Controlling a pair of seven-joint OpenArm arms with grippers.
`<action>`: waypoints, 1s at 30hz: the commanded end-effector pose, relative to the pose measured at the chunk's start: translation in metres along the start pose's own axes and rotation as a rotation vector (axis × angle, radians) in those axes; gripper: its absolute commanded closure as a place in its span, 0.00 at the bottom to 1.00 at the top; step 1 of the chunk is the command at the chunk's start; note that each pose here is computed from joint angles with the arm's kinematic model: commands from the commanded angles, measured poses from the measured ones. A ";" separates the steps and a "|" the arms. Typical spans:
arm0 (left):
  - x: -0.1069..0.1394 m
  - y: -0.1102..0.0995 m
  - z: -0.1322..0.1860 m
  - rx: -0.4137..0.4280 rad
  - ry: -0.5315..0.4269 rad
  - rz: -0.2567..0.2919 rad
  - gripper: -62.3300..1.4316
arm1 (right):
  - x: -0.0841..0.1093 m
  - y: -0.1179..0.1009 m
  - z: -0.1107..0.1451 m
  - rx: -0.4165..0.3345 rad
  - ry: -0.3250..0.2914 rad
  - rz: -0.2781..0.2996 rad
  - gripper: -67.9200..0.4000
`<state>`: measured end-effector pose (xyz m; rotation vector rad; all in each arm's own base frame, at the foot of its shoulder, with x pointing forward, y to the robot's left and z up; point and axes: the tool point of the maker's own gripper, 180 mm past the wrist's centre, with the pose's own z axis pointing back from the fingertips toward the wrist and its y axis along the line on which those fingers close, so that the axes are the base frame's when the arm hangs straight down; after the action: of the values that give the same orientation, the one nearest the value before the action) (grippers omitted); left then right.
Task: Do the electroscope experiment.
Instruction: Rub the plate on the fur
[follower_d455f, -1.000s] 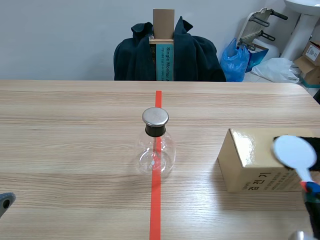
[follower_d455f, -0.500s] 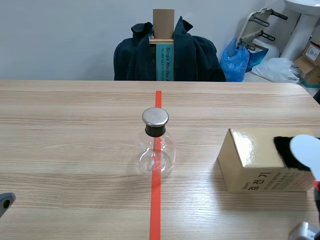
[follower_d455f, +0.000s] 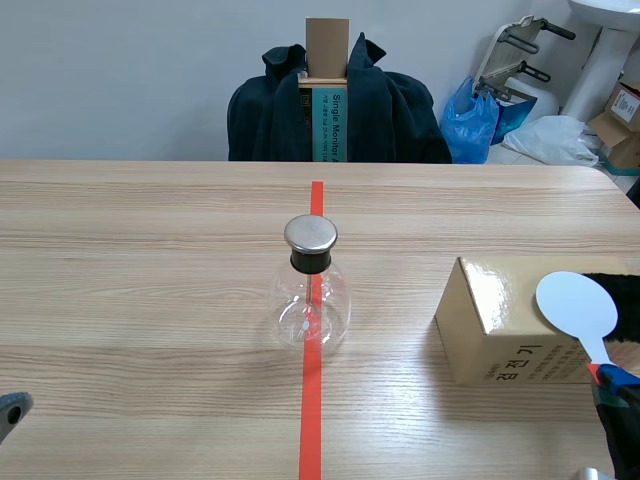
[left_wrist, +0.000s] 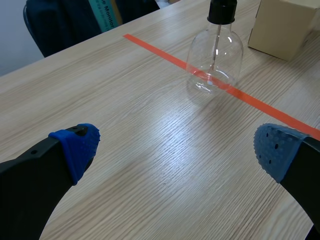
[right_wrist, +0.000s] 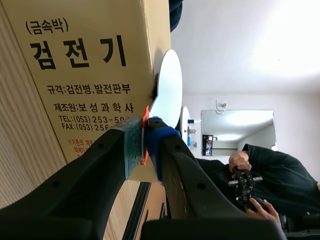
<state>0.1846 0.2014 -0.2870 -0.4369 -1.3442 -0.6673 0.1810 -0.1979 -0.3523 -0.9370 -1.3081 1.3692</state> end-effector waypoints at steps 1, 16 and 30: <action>0.008 0.000 -0.002 0.000 -0.033 0.002 0.00 | -0.005 -0.013 -0.001 -0.051 0.005 0.045 0.98; 0.008 -0.003 -0.002 -0.018 -0.034 0.021 0.00 | -0.022 -0.090 -0.020 -0.260 0.080 0.105 0.98; 0.008 -0.003 -0.002 -0.020 -0.030 0.019 0.00 | 0.000 -0.224 -0.021 -0.617 0.028 0.238 0.98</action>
<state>0.1825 0.1991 -0.2872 -0.4639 -1.3337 -0.6636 0.2359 -0.2046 -0.1512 -1.4758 -1.6399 1.1591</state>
